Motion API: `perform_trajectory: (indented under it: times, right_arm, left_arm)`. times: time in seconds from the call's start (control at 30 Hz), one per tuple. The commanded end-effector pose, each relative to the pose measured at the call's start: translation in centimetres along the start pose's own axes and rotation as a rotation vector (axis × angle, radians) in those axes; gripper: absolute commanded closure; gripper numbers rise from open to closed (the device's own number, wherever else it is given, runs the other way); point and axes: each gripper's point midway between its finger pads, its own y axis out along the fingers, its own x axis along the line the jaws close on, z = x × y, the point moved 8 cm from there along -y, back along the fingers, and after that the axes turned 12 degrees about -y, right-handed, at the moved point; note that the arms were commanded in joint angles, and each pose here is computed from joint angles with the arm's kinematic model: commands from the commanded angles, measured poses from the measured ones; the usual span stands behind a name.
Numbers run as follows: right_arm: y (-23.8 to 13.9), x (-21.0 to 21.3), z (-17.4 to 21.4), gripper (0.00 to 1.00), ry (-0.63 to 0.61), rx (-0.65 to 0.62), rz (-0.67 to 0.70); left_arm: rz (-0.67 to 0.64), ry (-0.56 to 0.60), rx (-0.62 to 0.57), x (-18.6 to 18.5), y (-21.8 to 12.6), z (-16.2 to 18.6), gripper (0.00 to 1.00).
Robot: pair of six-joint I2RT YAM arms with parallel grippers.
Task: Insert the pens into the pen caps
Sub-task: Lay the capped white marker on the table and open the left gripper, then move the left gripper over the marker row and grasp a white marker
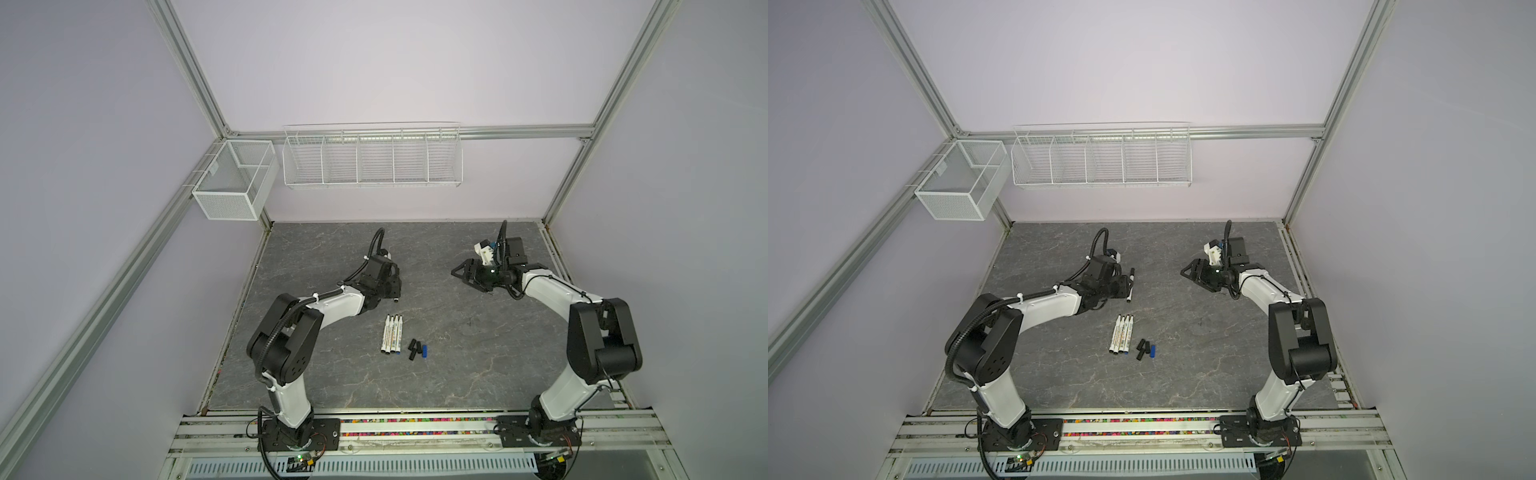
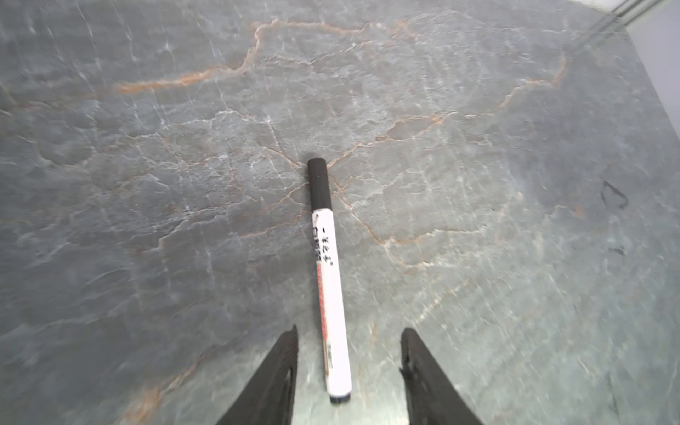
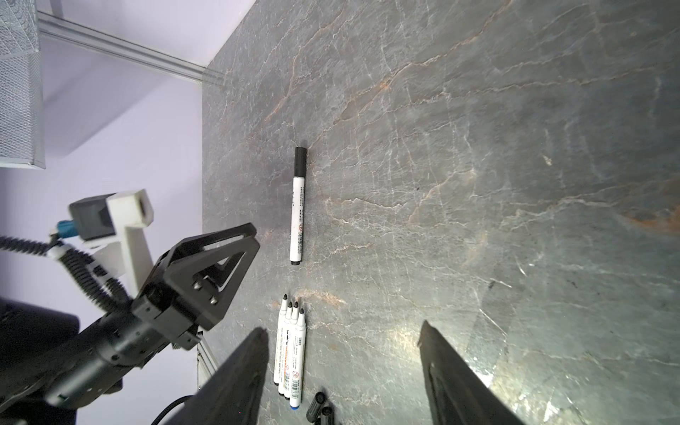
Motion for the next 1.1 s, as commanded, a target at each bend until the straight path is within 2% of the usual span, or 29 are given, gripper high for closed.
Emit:
perform_trajectory:
  times: [0.0,0.1,0.37,0.63,0.9,1.07]
  right_arm:
    - [0.2,-0.4,0.3,0.32,-0.006,0.007,-0.009]
    - [0.5,-0.5,0.3,0.32,0.000,0.012,-0.007]
    - [0.7,-0.7,0.4,0.32,0.007,0.020,-0.016]
    - [0.8,-0.7,0.4,0.32,0.007,0.021,-0.018]
    - [0.9,-0.8,0.5,0.32,0.009,0.024,-0.021]
    - [0.8,-0.7,0.5,0.32,0.005,0.022,-0.023]
  left_arm:
    - [-0.065,0.113,0.044,0.5,-1.6,2.1,0.54]
    - [-0.115,0.164,0.077,1.1,-3.6,4.3,0.54]
    - [-0.099,0.101,0.110,3.3,-7.1,7.6,0.57]
    - [-0.081,0.113,0.241,3.8,-6.0,10.0,0.61]
    - [-0.091,0.112,0.291,4.1,-5.1,11.2,0.62]
    - [-0.122,0.087,0.279,4.6,-5.2,11.4,0.63]
